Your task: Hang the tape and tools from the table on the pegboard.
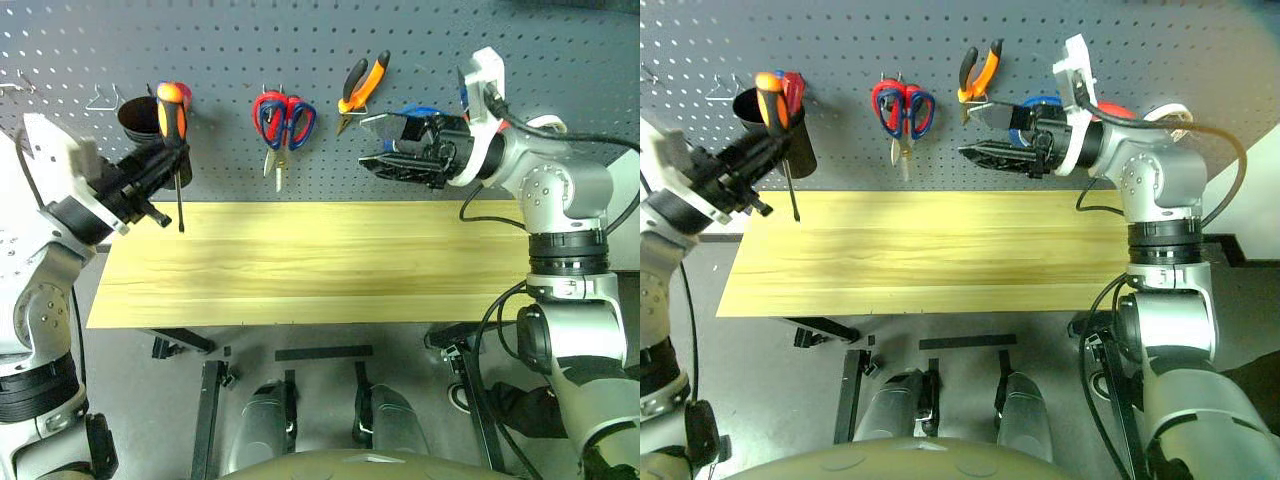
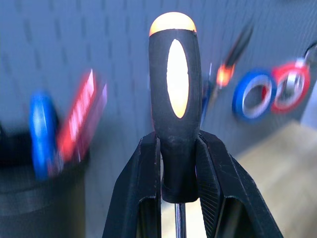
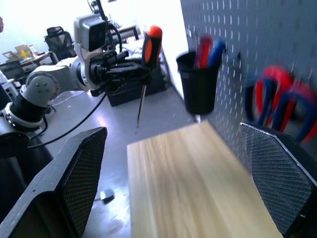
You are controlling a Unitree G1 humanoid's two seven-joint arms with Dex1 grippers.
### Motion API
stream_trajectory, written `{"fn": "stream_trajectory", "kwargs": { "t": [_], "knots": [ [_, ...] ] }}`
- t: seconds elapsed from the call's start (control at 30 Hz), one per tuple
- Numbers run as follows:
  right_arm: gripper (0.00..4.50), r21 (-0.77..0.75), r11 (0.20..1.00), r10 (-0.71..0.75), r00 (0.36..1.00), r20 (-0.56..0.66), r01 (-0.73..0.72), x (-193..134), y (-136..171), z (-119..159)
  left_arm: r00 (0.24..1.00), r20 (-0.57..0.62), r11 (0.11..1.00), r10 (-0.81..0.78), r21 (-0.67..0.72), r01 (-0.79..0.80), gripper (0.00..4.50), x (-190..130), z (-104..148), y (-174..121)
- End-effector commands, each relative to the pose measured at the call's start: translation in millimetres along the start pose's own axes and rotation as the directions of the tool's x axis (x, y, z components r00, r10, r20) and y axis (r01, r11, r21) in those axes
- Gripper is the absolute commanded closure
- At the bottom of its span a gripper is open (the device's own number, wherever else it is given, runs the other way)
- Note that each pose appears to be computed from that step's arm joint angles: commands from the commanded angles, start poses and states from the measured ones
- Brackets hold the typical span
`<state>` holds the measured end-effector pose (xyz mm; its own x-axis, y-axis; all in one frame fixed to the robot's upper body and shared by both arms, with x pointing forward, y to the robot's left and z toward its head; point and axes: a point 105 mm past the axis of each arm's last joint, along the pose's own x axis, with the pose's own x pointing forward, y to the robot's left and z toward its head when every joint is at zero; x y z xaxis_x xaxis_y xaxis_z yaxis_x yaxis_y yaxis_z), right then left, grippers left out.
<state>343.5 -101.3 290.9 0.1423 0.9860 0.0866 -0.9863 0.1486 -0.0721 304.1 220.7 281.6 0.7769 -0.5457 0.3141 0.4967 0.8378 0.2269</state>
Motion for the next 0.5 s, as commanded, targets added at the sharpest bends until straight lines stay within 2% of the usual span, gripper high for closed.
{"fn": "stream_trajectory", "kwargs": {
  "t": [0.03, 0.27, 0.5],
  "knots": [
    [0.0, -0.078, 0.997, 0.018, 0.999, 0.033, -0.015, 0.4, 3.6, 23.1, 0.99, 0.137, 0.995, 0.044, 0.082, -0.056, 3.89, 5.9, 32.4, 12.5],
    [0.0, -0.088, 0.996, 0.013, 0.999, 0.035, -0.01, 3.2, 2.1, 23.0, 0.945, 0.29, 0.96, 0.148, 0.189, -0.208, 3.89, 34.2, 69.5, 39.8],
    [0.0, -0.09, 0.996, -0.009, 1.0, 0.026, 0.012, 0.6, 2.2, 20.9, 0.926, 0.329, 0.941, 0.185, 0.212, -0.263, 3.89, 56.4, 70.4, 60.9]
  ]
}}
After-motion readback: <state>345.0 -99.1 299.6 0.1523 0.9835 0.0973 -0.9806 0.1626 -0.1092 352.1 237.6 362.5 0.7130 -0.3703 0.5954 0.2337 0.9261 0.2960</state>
